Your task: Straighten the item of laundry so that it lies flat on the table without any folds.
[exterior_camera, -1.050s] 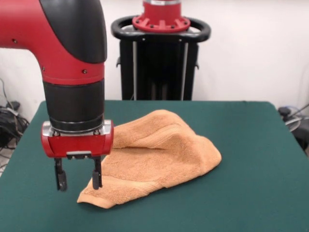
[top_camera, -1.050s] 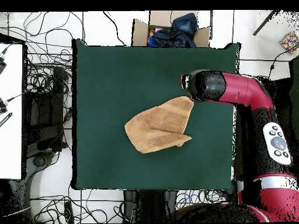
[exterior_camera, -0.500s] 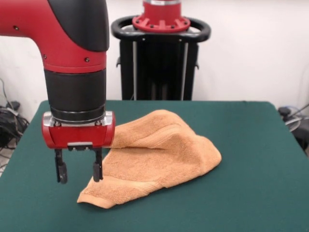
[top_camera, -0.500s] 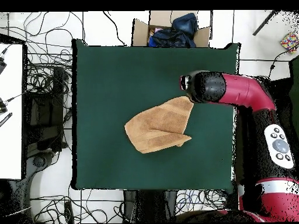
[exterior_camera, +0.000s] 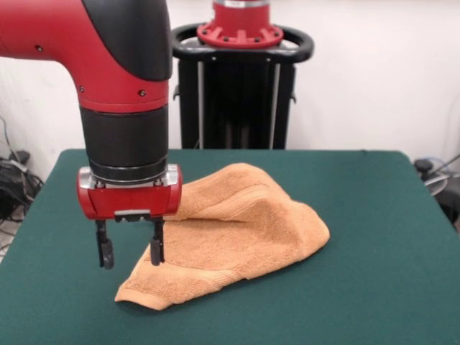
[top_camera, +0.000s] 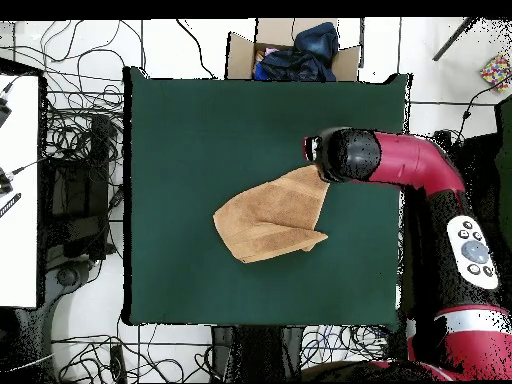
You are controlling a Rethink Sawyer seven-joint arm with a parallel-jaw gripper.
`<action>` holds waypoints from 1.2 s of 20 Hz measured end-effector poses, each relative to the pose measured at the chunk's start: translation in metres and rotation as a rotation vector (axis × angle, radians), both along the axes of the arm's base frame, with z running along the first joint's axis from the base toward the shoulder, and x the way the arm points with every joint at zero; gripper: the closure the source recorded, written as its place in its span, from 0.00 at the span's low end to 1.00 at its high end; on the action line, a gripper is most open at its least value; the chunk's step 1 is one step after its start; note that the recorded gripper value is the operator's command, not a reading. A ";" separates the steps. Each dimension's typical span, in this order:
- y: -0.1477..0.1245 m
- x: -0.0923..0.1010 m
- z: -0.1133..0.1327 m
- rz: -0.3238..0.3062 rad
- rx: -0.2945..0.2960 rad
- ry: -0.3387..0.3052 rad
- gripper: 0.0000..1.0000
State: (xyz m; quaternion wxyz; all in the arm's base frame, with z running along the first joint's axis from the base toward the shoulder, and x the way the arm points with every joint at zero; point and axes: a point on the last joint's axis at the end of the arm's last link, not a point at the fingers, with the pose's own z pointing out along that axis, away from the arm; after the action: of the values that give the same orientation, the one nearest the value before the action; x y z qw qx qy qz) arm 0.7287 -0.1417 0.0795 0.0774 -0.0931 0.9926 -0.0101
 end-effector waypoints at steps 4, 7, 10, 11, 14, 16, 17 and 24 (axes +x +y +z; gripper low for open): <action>0.004 -0.003 -0.012 0.002 0.010 -0.005 0.00; 0.006 -0.004 -0.021 0.002 0.018 -0.011 0.00; 0.009 -0.005 -0.030 0.001 0.026 -0.018 0.00; 0.011 -0.006 -0.040 0.000 0.033 -0.025 0.00; 0.015 -0.008 -0.055 -0.002 0.046 -0.032 0.00; 0.018 -0.010 -0.063 -0.002 0.053 -0.032 0.00; 0.019 -0.013 -0.071 0.001 0.055 -0.031 0.00; 0.024 -0.024 -0.094 0.028 0.051 -0.012 0.00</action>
State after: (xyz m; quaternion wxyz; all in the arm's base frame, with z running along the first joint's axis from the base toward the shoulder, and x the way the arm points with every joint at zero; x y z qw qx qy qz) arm 0.7043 -0.1178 -0.0150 0.0856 -0.1046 0.9907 0.0157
